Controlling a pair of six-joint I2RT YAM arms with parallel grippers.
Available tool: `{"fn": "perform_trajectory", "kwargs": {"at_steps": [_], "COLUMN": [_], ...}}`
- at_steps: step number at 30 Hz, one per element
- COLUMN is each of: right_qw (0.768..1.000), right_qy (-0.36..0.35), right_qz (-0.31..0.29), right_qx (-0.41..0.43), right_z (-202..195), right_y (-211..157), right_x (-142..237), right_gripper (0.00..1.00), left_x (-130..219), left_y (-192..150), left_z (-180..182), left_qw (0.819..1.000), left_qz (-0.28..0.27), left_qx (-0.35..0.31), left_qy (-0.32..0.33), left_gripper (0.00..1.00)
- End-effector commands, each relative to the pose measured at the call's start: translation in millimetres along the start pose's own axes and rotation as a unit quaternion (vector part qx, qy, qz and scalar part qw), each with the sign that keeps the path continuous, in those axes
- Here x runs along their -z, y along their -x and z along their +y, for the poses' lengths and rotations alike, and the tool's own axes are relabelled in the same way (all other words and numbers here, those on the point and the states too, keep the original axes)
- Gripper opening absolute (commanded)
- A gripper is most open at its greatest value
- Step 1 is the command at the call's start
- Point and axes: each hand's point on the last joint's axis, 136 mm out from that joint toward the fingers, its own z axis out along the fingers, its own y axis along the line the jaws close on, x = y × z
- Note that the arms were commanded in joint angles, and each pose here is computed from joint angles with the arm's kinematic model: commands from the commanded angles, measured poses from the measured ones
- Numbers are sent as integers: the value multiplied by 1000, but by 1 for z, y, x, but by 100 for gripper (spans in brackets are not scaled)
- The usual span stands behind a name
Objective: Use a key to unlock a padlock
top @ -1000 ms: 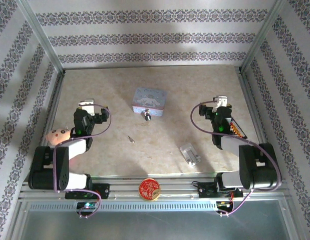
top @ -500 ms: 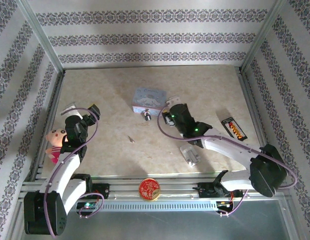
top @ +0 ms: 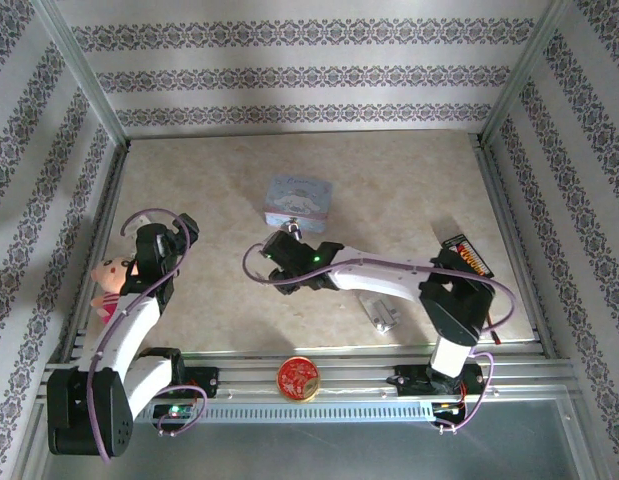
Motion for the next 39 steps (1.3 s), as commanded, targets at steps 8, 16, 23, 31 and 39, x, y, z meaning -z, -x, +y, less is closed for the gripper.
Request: {"fn": "perform_trajectory", "kwargs": {"at_steps": [8,16,23,31,39], "right_qw": [997,996,994,993,992], "right_qy": [47,50,53,44,25], "right_qz": [47,55,75,97,105], "right_qx": [36,50,52,57,59], "right_z": [30,33,29,26,18], "right_y": [7,19,17,4,-2], "right_x": [-27,-49,-65,-78,-87], "right_gripper": [42,41,41,40,27], "left_x": [-3,-1,0,0,1], "left_y": [-2,-2,-4,-5,-5], "left_z": [1,3,4,5,7], "left_qw": [1000,1000,1000,1000,1000], "left_qz": [9,12,11,11,10], "left_qx": [14,11,20,21,24], "left_qy": [10,16,15,16,17], "left_gripper": [99,99,99,99,99]}}
